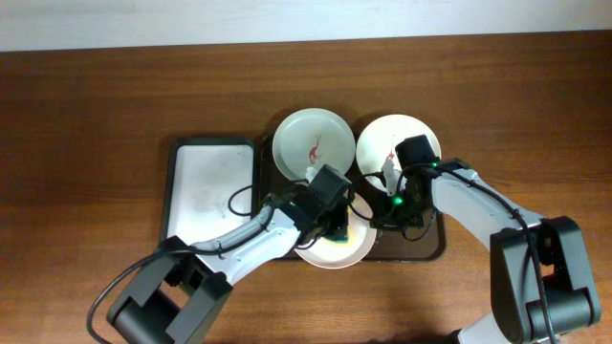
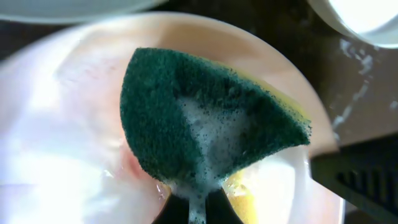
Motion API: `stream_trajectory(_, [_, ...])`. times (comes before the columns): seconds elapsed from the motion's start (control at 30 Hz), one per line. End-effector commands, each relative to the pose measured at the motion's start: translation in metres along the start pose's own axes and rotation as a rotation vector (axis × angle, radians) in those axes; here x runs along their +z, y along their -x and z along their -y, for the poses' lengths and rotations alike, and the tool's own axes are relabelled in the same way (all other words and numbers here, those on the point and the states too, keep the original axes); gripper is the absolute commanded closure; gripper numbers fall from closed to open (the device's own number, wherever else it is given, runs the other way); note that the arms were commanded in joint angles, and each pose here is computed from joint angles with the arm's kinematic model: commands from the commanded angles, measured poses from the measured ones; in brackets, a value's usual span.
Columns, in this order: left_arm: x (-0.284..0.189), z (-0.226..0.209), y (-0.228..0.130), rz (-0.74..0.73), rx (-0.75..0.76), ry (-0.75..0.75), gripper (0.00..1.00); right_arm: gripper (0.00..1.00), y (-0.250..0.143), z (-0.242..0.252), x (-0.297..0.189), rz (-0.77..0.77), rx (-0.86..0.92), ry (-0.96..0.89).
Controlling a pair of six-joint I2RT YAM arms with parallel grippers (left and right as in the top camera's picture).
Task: Clean dirty plates on tray and stack at the side
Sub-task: 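Scrub the held front plate with the sponge in the left gripper, then carry the cleaned plate right and set it on the table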
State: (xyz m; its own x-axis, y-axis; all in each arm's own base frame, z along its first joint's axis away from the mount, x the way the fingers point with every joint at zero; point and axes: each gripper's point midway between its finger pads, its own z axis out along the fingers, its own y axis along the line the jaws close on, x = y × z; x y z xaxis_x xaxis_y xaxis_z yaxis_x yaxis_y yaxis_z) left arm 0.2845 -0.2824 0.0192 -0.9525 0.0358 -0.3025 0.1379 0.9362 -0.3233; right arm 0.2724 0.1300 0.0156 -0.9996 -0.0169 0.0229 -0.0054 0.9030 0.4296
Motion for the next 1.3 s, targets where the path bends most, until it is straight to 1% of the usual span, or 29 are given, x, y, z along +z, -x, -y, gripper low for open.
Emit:
stream_trajectory(0.0, [0.007,-0.053,0.004,0.023,-0.008,0.175,1.0,0.96,-0.002,0.001,0.001,-0.008,-0.002,-0.008])
stream_trajectory(0.13, [-0.001,-0.067,0.008,0.016,-0.041,0.198,1.0,0.96,-0.003,0.002,0.001,-0.011,-0.001,-0.009])
stream_trajectory(0.2, [-0.011,-0.064,0.011,0.019,-0.024,0.178,1.0,0.96,-0.003,0.002,0.001,-0.011,0.0,-0.01])
stream_trajectory(0.4, [-0.073,-0.05,0.025,0.105,0.071,0.132,1.0,0.96,-0.001,0.014,-0.002,0.008,-0.002,-0.087])
stream_trajectory(0.53, [-0.104,-0.057,0.039,0.172,0.04,0.117,1.0,0.96,0.008,0.011,-0.018,0.067,-0.023,-0.113])
stream_trajectory(0.67, [-0.113,-0.082,0.047,0.179,-0.011,0.142,1.0,0.96,0.018,0.01,-0.047,0.151,-0.046,-0.174])
stream_trajectory(0.8, [-0.117,-0.107,0.051,0.144,0.031,0.142,1.0,0.96,0.025,0.008,-0.08,0.257,-0.069,-0.235])
stream_trajectory(0.87, [-0.12,-0.124,0.053,0.138,0.036,0.169,1.0,0.96,0.026,0.006,-0.094,0.308,-0.08,-0.254])
stream_trajectory(0.97, [-0.127,-0.155,0.058,0.148,-0.052,0.208,1.0,0.96,0.024,0.005,-0.112,0.364,-0.098,-0.286])
stream_trajectory(1.07, [-0.131,-0.182,0.06,0.153,-0.122,0.239,1.0,0.96,0.022,0.009,-0.129,0.424,-0.117,-0.388])
stream_trajectory(1.13, [-0.13,-0.197,0.059,0.144,-0.158,0.257,1.0,0.96,0.022,0.013,-0.144,0.485,-0.122,-0.5])
stream_trajectory(1.17, [-0.13,-0.2,0.059,0.14,-0.158,0.261,1.0,0.96,0.022,0.013,-0.149,0.506,-0.127,-0.535])
stream_trajectory(1.2, [-0.127,-0.205,0.058,0.123,-0.133,0.27,1.0,0.96,0.022,0.011,-0.159,0.558,-0.137,-0.608])
stream_trajectory(1.27, [-0.121,-0.209,0.056,0.099,-0.096,0.277,1.0,0.96,0.022,0.008,-0.169,0.614,-0.152,-0.693])
